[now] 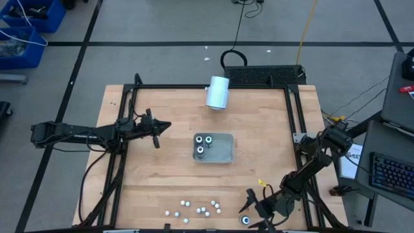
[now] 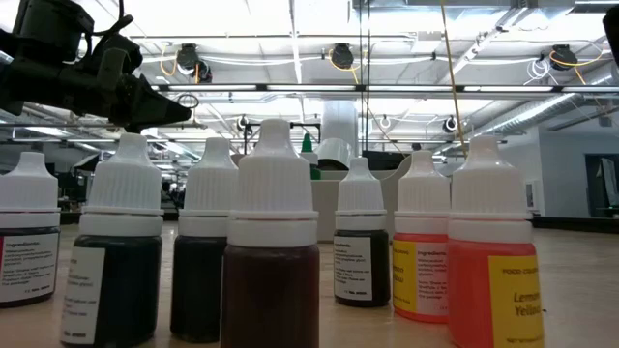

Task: Pick & Place food coloring
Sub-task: Put the large blue food coloring bottle into the gray bin

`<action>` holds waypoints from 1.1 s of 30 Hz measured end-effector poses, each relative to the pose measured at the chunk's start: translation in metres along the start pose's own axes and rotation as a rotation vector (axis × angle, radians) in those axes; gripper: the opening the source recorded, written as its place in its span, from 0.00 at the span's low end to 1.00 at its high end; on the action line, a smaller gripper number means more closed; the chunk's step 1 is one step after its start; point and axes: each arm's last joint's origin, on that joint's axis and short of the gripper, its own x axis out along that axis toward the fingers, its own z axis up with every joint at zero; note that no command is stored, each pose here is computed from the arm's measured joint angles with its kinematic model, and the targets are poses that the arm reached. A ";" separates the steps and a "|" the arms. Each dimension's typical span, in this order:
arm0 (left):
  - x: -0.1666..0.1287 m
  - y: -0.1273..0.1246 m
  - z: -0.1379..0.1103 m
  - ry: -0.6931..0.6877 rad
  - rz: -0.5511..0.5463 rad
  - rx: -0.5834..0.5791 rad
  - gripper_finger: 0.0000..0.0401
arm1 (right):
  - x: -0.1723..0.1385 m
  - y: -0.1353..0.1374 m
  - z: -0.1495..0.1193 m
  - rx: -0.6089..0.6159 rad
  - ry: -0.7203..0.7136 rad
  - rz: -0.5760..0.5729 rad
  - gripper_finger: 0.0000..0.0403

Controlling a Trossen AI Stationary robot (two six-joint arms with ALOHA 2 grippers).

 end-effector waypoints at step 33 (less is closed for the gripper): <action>0.000 0.000 0.000 -0.001 0.001 0.016 0.06 | -0.005 -0.010 0.017 -0.066 -0.029 -0.027 0.26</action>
